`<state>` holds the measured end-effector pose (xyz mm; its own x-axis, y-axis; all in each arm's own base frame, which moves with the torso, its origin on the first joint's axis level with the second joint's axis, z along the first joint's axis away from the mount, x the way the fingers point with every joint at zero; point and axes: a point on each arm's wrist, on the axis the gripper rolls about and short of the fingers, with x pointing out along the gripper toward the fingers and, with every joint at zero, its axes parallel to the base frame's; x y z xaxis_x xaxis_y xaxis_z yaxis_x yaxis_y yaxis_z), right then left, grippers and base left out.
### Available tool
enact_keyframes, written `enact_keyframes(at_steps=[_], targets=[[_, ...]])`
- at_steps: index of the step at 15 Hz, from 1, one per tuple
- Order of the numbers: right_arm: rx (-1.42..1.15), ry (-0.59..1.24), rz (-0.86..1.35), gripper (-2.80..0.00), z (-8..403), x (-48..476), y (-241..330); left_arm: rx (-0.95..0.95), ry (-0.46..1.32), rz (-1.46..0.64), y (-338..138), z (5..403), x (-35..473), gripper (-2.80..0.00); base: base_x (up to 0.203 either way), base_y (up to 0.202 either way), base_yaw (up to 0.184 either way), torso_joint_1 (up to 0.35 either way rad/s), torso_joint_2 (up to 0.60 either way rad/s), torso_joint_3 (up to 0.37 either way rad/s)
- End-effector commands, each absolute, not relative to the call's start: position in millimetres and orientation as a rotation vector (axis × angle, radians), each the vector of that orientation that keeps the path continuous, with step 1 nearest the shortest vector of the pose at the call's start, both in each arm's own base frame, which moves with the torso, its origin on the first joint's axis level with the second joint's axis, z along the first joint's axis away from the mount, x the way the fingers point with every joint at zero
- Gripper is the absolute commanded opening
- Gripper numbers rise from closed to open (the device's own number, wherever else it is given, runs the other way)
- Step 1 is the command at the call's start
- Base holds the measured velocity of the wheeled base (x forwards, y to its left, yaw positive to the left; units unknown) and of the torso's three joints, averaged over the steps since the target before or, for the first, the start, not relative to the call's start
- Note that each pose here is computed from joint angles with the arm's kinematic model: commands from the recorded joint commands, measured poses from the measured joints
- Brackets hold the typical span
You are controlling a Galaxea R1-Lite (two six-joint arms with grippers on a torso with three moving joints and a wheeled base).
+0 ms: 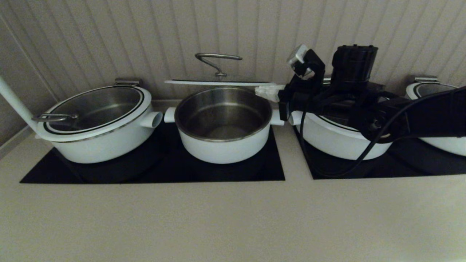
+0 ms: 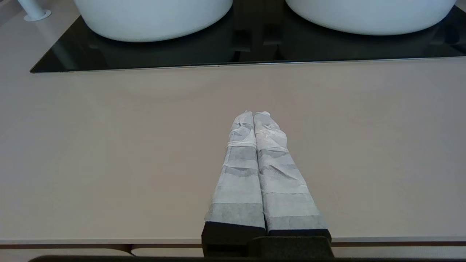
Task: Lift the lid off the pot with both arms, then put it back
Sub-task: Close the pot lid
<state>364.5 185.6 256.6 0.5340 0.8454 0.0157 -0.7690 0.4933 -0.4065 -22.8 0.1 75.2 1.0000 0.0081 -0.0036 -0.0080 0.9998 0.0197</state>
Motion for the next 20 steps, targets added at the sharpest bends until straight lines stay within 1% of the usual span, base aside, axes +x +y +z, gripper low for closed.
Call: enact_keyframes(at_steps=[1, 4, 13, 15, 20], targets=[[-0.376, -0.227, 0.996, -2.8, 257, 361, 185, 0.02, 0.003, 0.009, 0, 75, -23, -2.8, 0.0, 0.0, 0.0, 0.0, 0.0, 0.0], [-0.376, -0.228, 0.998, -2.8, 256, 360, 185, 0.02, 0.003, 0.009, 0, 75, -23, -2.8, 0.0, 0.0, 0.0, 0.0, 0.0, 0.0], [-0.321, -0.269, 1.002, -2.8, 286, 346, 178, 0.02, 0.003, 0.008, 0, 75, -23, -2.8, 0.0, 0.0, 0.0, 0.0, 0.0, 0.0], [-0.322, -0.28, 0.992, -2.8, 287, 353, 178, 0.02, 0.003, 0.009, 0, 75, -23, -2.8, 0.0, 0.0, 0.0, 0.0, 0.0, 0.0], [-0.328, -0.291, 0.966, -2.8, 275, 385, 185, 0.02, 0.003, 0.009, 0, 75, -23, -2.8, 0.0, 0.0, 0.0, 0.0, 0.0, 0.0]])
